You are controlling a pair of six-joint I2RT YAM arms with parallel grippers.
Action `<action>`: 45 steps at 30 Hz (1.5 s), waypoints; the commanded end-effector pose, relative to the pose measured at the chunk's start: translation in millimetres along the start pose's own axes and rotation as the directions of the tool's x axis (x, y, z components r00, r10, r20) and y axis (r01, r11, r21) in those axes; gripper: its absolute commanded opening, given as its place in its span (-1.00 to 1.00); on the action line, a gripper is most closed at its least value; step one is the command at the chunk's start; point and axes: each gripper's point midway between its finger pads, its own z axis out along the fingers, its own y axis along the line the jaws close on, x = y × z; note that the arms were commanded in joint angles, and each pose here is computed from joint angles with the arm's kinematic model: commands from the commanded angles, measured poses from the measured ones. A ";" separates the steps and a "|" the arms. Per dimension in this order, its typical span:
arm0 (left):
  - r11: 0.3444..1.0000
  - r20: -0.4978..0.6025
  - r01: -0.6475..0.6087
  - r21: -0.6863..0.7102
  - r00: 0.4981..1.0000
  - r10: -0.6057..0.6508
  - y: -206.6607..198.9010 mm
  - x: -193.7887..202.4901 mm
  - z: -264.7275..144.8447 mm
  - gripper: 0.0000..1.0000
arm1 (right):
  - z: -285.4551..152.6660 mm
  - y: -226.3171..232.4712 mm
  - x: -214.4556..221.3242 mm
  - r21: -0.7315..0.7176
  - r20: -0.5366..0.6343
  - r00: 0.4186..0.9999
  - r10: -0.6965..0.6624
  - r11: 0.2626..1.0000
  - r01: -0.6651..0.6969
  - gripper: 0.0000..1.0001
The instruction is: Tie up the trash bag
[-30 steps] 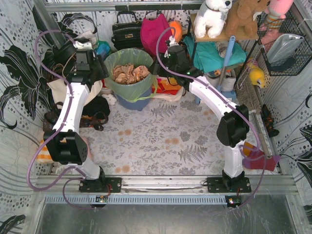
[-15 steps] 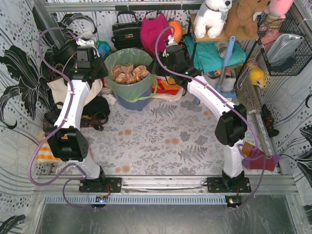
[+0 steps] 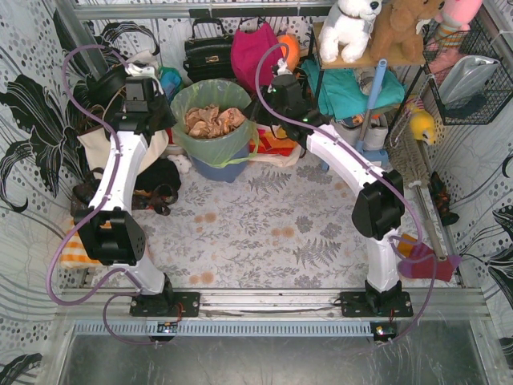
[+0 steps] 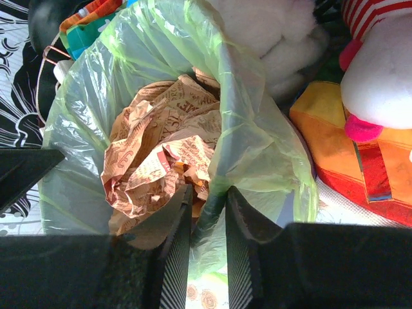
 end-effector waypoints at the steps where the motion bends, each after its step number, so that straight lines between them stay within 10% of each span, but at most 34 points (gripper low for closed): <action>1: 0.997 0.027 -0.033 0.064 0.999 0.031 -10.5 -11.8 -10.2 -0.83 | -8.6 22.9 -16.3 -0.063 0.051 0.999 -0.009 0.998 0.012 -0.80; 24: 0.897 -0.117 -0.015 0.442 0.990 0.075 -105.2 57.2 -132.8 -1.00 | -124.8 56.6 -16.1 -0.134 0.076 0.997 0.003 0.991 0.007 -1.00; 45: 0.698 -0.346 0.185 0.691 0.934 0.095 -192.2 182.3 -259.8 -1.00 | -284.8 20.2 69.8 -0.089 -0.094 0.993 0.077 0.992 -0.086 -1.00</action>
